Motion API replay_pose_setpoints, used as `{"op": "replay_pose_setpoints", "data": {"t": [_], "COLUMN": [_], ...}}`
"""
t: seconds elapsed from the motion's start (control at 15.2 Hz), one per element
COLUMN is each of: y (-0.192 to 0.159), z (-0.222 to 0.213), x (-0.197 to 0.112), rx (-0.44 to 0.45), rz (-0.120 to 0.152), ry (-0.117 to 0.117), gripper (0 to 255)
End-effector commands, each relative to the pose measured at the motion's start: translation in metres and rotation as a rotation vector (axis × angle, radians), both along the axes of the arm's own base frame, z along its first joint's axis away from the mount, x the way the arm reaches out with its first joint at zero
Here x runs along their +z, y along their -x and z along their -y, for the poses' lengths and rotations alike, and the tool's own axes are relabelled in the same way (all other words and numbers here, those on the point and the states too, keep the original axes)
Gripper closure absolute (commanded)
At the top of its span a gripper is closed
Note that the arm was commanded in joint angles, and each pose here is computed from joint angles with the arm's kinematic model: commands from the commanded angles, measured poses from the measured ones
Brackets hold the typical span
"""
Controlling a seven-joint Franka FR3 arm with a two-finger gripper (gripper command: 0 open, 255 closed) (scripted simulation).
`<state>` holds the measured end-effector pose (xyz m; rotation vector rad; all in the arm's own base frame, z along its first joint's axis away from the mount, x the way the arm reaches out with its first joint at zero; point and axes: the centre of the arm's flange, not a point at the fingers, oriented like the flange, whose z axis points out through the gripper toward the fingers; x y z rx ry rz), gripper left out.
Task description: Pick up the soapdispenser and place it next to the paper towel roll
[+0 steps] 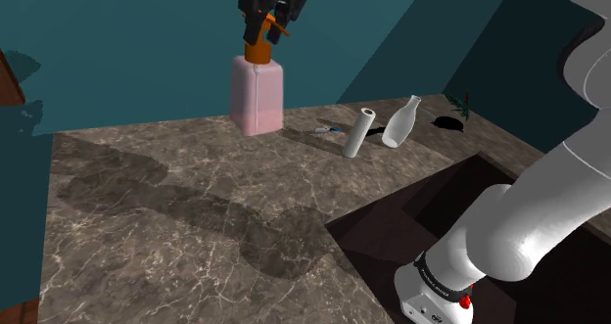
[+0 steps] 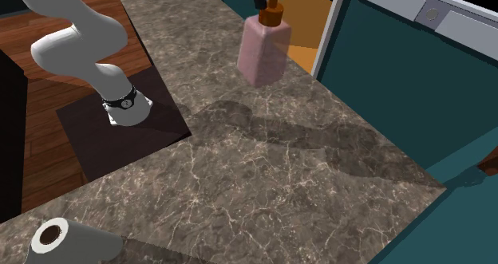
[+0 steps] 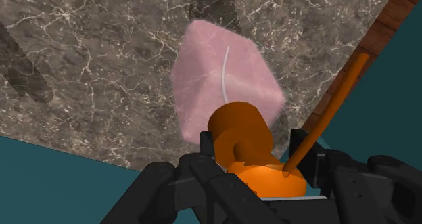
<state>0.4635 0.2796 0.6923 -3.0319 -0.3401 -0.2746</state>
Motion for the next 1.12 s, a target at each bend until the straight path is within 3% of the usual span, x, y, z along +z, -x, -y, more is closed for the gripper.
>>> {"op": "replay_pose_setpoints", "data": {"t": [0.0, 1.06], "y": [0.006, 0.051], "z": [0.026, 0.232], "x": [0.000, 0.001], "rx": [0.001, 0.001], "rz": [0.000, 0.000], "ry": [-0.001, -0.001], "gripper": [255, 255]}}
